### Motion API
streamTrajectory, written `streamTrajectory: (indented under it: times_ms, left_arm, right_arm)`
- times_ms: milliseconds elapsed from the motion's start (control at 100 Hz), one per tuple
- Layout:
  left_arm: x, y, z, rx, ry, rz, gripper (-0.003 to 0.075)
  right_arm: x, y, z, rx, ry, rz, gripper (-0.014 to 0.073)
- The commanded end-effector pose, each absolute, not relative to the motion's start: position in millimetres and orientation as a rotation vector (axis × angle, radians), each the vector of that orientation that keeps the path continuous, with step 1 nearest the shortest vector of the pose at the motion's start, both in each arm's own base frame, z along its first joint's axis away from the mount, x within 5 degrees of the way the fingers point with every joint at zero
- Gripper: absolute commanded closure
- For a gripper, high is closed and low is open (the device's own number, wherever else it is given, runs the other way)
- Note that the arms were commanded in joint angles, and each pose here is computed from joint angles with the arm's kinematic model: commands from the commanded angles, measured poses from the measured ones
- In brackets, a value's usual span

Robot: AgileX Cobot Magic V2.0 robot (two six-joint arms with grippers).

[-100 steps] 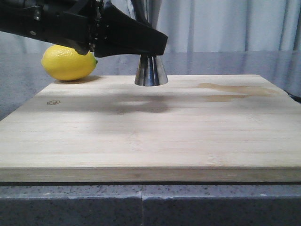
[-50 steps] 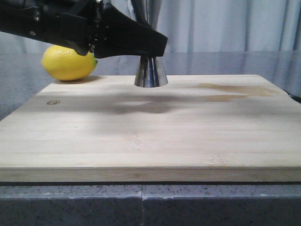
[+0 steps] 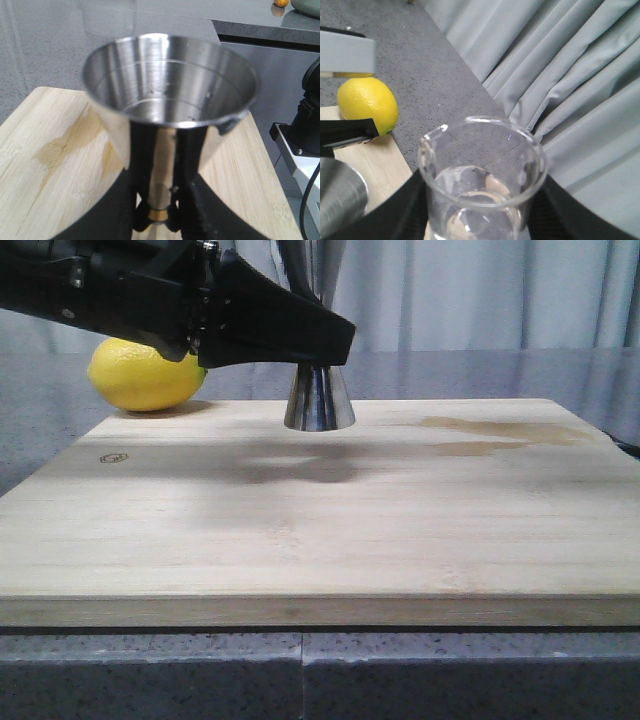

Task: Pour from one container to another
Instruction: 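Tilt the beaker with the right gripper over the jigger cup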

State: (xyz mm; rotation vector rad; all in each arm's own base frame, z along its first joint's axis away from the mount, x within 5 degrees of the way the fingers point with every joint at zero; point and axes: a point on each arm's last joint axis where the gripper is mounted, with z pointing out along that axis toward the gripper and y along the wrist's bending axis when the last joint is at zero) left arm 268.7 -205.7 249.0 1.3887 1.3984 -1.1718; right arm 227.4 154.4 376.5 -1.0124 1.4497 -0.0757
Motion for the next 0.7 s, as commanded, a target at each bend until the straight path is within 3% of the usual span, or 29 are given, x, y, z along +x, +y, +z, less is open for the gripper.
streamTrajectory:
  times_ms: [0,690]
  left_arm:
    - [259,-208,283,1.348,1.246,-1.26,0.0734]
    - [259,-208,283,1.346,1.249,-1.263,0.0734]
  right_arm:
    - [219,151,403,-0.978,1.333,-0.078,0.043]
    - [212,160,398,-1.068,1.333,-0.123,0.043]
